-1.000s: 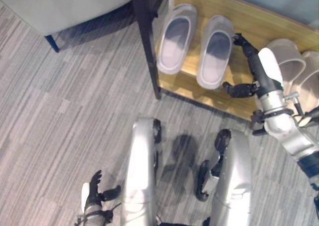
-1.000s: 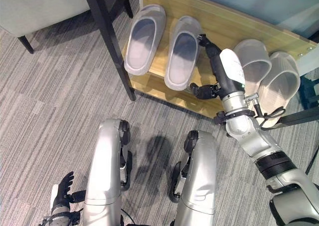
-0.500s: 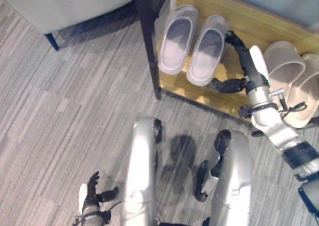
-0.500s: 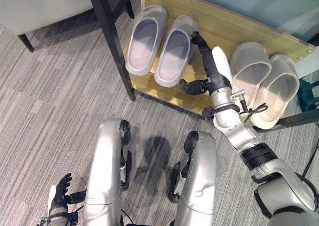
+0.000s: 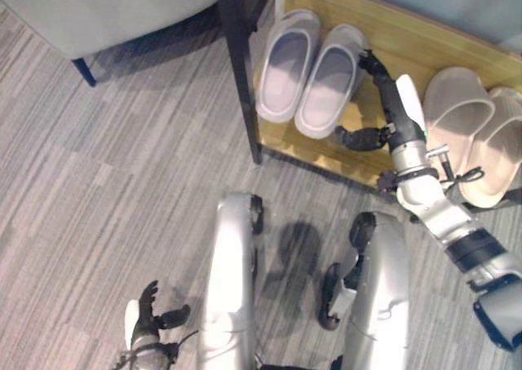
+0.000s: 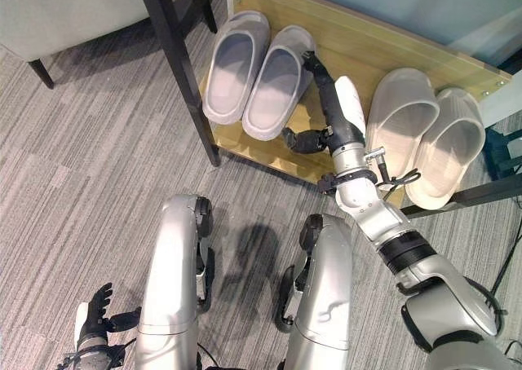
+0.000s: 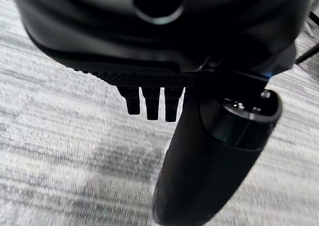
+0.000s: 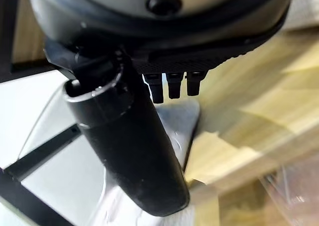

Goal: Arrange the slippers neatly on the shoe rack.

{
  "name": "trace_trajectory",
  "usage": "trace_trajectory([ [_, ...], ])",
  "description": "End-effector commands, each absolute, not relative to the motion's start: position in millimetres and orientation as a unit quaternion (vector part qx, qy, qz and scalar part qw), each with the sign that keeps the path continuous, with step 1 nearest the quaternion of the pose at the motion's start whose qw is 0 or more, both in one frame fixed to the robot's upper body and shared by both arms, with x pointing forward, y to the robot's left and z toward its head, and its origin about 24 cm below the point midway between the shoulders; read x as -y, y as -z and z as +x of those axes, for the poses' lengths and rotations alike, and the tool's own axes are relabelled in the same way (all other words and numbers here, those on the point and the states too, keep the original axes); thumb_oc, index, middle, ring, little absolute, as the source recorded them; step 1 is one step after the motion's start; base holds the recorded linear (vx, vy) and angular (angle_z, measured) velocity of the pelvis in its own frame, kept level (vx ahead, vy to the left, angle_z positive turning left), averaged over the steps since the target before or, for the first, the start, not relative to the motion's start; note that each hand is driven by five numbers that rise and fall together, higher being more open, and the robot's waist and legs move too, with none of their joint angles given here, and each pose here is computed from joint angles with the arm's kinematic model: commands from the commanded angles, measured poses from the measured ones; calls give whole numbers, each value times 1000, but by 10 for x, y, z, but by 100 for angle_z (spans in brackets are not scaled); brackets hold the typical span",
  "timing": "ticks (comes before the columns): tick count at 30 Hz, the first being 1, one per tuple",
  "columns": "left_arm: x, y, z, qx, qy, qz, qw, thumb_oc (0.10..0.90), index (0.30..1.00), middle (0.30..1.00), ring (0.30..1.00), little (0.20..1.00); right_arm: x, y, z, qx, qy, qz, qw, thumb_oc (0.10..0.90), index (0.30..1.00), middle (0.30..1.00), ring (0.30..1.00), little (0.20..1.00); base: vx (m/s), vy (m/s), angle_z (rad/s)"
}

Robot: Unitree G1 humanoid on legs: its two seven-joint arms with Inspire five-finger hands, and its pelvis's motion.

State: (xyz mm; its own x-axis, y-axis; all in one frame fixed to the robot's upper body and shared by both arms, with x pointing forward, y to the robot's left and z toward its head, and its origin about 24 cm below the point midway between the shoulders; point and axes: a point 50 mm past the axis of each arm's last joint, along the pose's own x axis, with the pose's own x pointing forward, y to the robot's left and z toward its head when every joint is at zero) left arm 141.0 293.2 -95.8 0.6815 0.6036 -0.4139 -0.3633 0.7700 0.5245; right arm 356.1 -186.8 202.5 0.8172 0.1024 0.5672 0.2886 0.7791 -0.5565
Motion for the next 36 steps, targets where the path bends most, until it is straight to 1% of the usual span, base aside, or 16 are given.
trace_trajectory([
  [1, -3043, 926, 1300, -286, -308, 225, 879, 800, 900, 900, 900, 900, 1820, -2685, 3175, 482, 87, -272, 828, 800, 900, 900, 900, 900, 0, 0, 0],
  [6, -2990, 935, 1398, -282, -318, 216, 879, 800, 900, 900, 900, 900, 1875, -2421, 3006, 470, 91, -271, 835, 800, 900, 900, 900, 900, -11, -18, 0],
  [7, -2979, 911, 1469, -272, -317, 215, 883, 800, 900, 900, 900, 900, 1874, -2386, 2980, 468, 91, -268, 837, 800, 900, 900, 900, 900, -54, -47, -1],
  [10, -2895, 728, 1882, -214, -315, 195, 904, 800, 900, 900, 900, 900, 1830, -2325, 2826, 485, 82, -266, 829, 800, 900, 900, 900, 900, -121, -18, 0],
  [12, -2908, 570, 2073, -174, -318, 205, 909, 800, 900, 900, 900, 900, 1846, -2258, 2762, 488, 98, -316, 807, 800, 900, 900, 900, 900, -111, 29, 12],
  [16, -2867, 538, 2137, -163, -321, 177, 916, 800, 900, 900, 900, 900, 1546, -1712, 2639, 409, -10, -248, 878, 800, 900, 900, 900, 900, -60, 41, 9],
  [20, -2836, 540, 2122, -160, -304, 186, 921, 800, 900, 900, 900, 900, 1442, -1433, 2598, 368, -49, -282, 885, 800, 900, 900, 900, 900, -117, -15, -3],
  [22, -2835, 572, 1985, -162, -290, 222, 917, 800, 900, 900, 900, 900, 1468, -1147, 2546, 304, -75, -282, 907, 800, 900, 900, 900, 900, -114, -51, 11],
  [23, -2837, 575, 1974, -163, -290, 222, 917, 800, 900, 900, 900, 900, 1467, -1142, 2542, 303, -76, -282, 907, 800, 900, 900, 900, 900, -24, -48, 21],
  [24, -2867, 582, 1873, -164, -289, 222, 917, 800, 900, 900, 900, 900, 1556, -923, 2459, 246, -94, -290, 920, 800, 900, 900, 900, 900, -13, -41, 22],
  [25, -2867, 586, 1862, -165, -289, 222, 917, 800, 900, 900, 900, 900, 1557, -917, 2453, 245, -94, -290, 920, 800, 900, 900, 900, 900, 20, -54, 24],
  [28, -2769, 689, 1787, -188, -251, 212, 926, 800, 900, 900, 900, 900, 1724, -304, 2344, 100, -103, -321, 936, 800, 900, 900, 900, 900, 99, -66, 17],
  [29, -2771, 690, 1784, -189, -251, 212, 926, 800, 900, 900, 900, 900, 1722, -300, 2343, 100, -103, -321, 936, 800, 900, 900, 900, 900, 274, -12, 9],
  [30, -2639, 775, 1740, -209, -201, 207, 934, 800, 900, 900, 900, 900, 1942, 150, 2217, -16, -56, -333, 941, 800, 900, 900, 900, 900, 211, 3, 10],
  [32, -2586, 844, 1675, -229, -176, 210, 934, 800, 900, 900, 900, 900, 2077, 398, 2102, -86, -17, -324, 942, 800, 900, 900, 900, 900, 233, 0, -3],
  [36, -2545, 1015, 1504, -284, -151, 217, 922, 800, 900, 900, 900, 900, 2219, 878, 1787, -231, 46, -261, 936, 800, 900, 900, 900, 900, 230, -28, 3],
])
